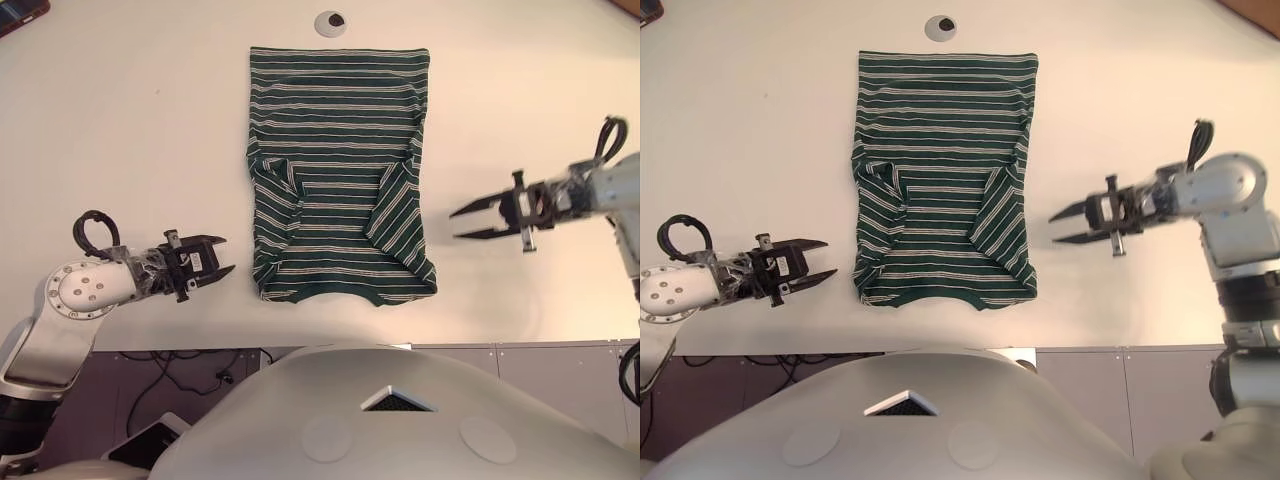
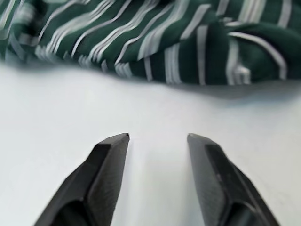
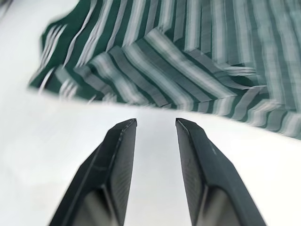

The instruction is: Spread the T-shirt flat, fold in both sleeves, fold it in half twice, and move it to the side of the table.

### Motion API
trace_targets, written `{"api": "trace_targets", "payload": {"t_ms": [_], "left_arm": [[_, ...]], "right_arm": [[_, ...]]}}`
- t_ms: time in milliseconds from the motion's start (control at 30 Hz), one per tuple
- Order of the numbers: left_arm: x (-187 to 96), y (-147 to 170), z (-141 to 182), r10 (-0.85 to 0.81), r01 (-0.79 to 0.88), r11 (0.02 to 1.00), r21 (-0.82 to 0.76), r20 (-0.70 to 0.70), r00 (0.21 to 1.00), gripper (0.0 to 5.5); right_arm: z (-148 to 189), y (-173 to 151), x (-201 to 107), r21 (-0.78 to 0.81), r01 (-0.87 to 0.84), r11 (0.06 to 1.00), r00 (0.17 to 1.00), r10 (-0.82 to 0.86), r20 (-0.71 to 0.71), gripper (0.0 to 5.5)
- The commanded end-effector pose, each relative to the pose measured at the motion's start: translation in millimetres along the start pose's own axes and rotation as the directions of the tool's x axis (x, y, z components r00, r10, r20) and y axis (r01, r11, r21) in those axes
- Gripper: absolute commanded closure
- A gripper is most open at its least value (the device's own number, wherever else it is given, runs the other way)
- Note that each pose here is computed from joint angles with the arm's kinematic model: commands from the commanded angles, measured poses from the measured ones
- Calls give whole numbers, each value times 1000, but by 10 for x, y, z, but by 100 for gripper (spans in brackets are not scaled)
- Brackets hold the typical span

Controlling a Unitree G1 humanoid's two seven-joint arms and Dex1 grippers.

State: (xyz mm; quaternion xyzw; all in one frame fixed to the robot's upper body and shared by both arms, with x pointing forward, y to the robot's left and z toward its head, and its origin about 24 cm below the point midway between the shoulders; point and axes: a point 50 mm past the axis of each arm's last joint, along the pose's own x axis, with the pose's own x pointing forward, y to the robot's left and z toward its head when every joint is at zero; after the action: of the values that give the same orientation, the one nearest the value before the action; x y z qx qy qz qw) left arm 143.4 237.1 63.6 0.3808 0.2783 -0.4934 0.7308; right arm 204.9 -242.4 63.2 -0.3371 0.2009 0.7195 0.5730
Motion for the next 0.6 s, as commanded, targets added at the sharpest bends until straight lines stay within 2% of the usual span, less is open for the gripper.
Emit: {"api": "trace_targets", "payload": {"t_ms": [33, 133, 267, 400, 533, 600], "left_arm": [[111, -43, -93, -62, 64, 997, 53, -35, 997, 315], [174, -144, -122, -107, 110, 990, 92, -34, 994, 315], [244, -266, -64, -158, 157, 978, 139, -2, 987, 315], [316, -291, 4, -186, 179, 961, 212, 11, 983, 315], [429, -340, 111, -216, 197, 942, 271, 43, 975, 315], [471, -381, 160, -237, 211, 932, 294, 54, 970, 315]], "right_arm": [[-117, 356, 181, -51, -103, 993, 995, 102, -12, 385], [-83, 423, 347, -113, -39, 993, 998, 44, 37, 356], [7, 224, 427, -170, 107, 980, 992, -92, 92, 356], [37, 188, 498, -253, 90, 963, 994, -70, 84, 356], [-9, 220, 501, -267, 55, 962, 997, -39, 64, 414], [-16, 223, 489, -273, 44, 961, 998, -27, 63, 462]]}}
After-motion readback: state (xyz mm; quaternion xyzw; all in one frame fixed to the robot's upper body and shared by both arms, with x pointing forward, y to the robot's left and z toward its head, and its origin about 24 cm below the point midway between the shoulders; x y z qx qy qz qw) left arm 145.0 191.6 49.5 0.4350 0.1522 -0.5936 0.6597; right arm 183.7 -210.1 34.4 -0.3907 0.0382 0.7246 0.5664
